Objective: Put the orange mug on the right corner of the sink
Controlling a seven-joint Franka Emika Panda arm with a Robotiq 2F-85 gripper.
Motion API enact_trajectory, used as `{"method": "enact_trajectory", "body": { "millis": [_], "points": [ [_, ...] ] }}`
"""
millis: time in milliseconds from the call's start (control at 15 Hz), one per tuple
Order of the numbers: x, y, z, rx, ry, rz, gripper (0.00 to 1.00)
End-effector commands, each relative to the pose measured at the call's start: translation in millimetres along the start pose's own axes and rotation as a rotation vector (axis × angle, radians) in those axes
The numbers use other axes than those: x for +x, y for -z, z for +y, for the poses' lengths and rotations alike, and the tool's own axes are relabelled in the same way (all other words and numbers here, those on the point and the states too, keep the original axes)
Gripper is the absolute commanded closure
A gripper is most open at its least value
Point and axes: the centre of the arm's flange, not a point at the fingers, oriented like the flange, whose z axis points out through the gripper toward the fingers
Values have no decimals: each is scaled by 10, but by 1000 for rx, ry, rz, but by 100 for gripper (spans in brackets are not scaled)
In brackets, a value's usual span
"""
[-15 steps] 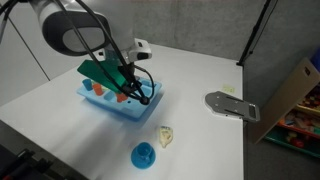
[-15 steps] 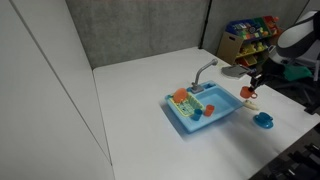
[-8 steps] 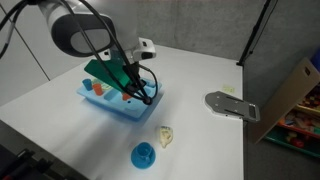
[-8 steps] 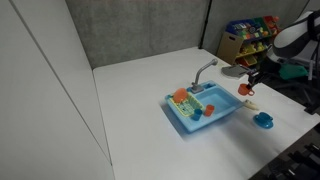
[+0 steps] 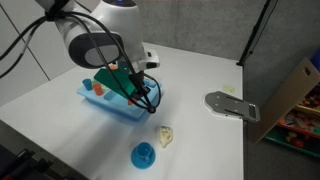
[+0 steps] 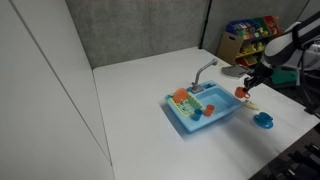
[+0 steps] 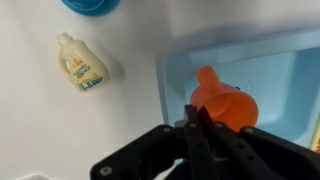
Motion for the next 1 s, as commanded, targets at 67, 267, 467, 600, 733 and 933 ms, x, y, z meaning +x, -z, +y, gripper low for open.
{"method": "enact_trajectory", "body": {
  "millis": [67, 267, 467, 600, 733, 933],
  "points": [
    [24, -31, 20, 0, -4, 0, 95],
    [40, -33, 30, 1, -6, 2, 95],
    [57, -99, 67, -30, -27, 30, 97],
    [60, -166, 106, -35, -41, 35, 97],
    [39, -233, 144, -36, -45, 34, 97],
    [-17, -312, 199, -31, -47, 12, 97]
  ]
}}
